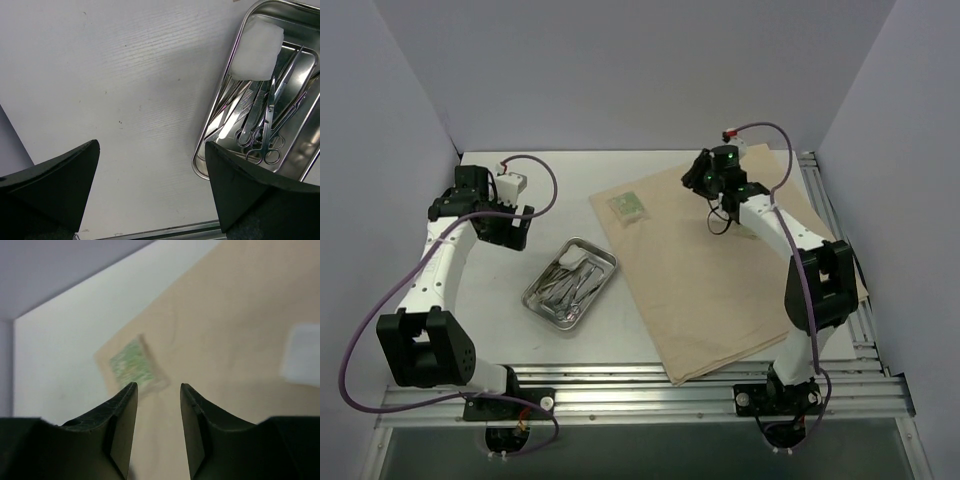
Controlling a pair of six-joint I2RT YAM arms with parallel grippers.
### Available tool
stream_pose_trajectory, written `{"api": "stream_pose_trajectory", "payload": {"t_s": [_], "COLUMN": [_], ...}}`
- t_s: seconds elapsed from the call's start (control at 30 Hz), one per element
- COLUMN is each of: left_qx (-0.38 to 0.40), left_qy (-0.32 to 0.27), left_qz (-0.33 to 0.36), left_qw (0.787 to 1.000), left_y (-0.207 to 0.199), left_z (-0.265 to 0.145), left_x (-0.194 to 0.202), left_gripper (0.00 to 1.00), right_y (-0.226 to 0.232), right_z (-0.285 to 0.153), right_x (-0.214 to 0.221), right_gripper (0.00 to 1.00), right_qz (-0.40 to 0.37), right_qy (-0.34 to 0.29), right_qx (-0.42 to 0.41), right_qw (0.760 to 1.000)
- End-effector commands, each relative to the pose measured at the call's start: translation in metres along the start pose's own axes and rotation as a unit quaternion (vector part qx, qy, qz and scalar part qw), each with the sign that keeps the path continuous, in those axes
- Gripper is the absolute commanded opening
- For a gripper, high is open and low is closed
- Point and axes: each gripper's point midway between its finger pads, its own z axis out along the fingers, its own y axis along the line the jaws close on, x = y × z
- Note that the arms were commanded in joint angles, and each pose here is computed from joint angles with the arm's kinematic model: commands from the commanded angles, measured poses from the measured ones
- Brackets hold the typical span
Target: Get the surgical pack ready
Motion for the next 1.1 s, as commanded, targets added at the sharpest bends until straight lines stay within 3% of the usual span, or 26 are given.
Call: {"api": "stream_pose_trajectory", "payload": {"t_s": [0.0, 0.27, 0.33, 0.9, 1.07], "left_qx": [0.026, 0.017, 0.022, 0.021, 0.02], "left_qy": [-0.02, -0.006, 0.003, 0.025, 0.024], "left_qz": [0.005, 0.014, 0.019, 0.041, 0.04], "left_qw": [0.999, 1.0, 1.0, 0.999, 0.999], "left_y": [-0.008, -0.003, -0.005, -0.015, -0.015], "left_z": [-0.008, -0.005, -0.002, 0.018, 0.018], "left_x": [-0.016, -0.014, -0.011, -0.017, -0.018], "left_gripper": [0.96, 0.96, 0.95, 0.95, 0.95], "right_y": [-0.059, -0.172, -0.181, -0.229, -0.219], "right_z": [-0.001, 0.031, 0.04, 0.065, 0.071], "right_x": [0.027, 0.002, 0.003, 0.025, 0.038], "right_gripper": [0.35, 0.31, 0.26, 0.26, 0.26], "right_qz": [-0.086, -0.054, -0.055, -0.031, -0.017], "right_qy": [0.1, 0.125, 0.136, 0.16, 0.173], "right_qx": [0.049, 0.133, 0.135, 0.164, 0.122], "right_qw": [0.99, 0.982, 0.98, 0.973, 0.977]}}
